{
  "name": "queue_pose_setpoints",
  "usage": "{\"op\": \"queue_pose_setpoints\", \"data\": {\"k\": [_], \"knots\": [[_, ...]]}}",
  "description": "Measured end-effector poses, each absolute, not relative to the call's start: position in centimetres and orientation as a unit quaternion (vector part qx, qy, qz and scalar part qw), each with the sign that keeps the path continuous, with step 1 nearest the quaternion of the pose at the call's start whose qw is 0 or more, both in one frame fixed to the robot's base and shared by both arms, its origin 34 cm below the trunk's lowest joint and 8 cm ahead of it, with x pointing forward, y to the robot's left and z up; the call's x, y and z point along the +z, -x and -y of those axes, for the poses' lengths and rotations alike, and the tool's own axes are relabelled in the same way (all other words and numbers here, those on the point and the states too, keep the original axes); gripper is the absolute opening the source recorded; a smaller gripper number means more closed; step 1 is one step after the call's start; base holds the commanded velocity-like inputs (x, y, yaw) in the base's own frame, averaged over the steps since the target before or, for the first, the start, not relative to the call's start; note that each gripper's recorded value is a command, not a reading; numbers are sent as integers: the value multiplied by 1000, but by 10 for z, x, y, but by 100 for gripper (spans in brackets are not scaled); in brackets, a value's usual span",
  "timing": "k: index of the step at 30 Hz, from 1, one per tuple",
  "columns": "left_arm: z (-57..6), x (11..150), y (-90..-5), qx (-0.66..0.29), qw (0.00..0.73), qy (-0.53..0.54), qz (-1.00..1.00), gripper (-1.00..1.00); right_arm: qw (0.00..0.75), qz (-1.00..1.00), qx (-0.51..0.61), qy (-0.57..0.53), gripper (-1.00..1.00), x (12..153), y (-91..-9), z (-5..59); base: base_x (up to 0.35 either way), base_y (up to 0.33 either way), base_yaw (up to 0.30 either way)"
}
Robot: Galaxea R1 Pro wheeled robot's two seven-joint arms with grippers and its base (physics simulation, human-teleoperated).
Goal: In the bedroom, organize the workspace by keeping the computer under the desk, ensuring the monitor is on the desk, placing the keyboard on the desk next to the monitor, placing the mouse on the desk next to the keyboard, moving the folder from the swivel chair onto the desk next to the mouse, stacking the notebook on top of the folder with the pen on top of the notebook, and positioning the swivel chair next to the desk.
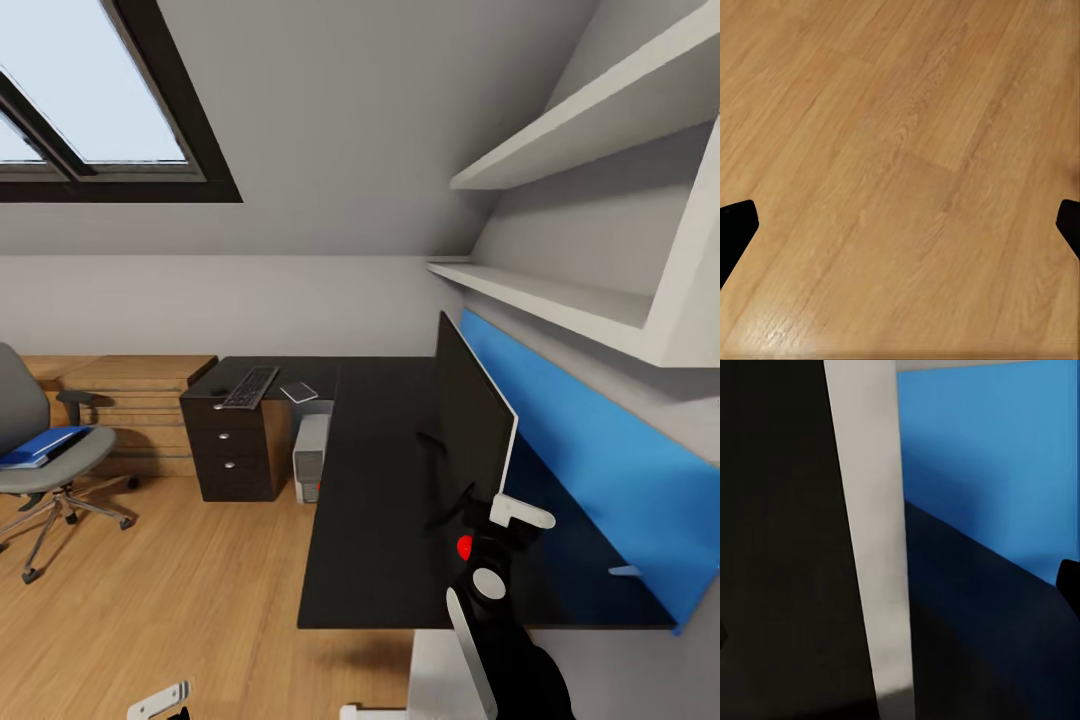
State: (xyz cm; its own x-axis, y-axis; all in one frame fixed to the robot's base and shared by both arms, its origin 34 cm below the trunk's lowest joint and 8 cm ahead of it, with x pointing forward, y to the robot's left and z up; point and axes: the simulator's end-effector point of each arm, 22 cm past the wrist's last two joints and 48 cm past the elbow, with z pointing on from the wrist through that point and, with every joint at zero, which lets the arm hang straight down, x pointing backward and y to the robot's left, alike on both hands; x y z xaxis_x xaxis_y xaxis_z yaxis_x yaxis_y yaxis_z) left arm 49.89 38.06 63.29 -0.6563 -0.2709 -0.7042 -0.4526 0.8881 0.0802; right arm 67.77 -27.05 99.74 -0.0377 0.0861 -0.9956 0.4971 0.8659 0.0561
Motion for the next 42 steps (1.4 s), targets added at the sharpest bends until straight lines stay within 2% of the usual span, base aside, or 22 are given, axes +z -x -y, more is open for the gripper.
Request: {"op": "queue_pose_setpoints", "data": {"k": [35, 42], "knots": [[-381, 633, -499, 125, 363, 200, -901, 100, 656, -710, -157, -204, 100, 989, -678, 269, -9, -43, 0], [-380, 633, -499, 125, 363, 200, -902, 100, 656, -710, -157, -203, 100, 988, -678, 269, -277, 0, 0]]}}
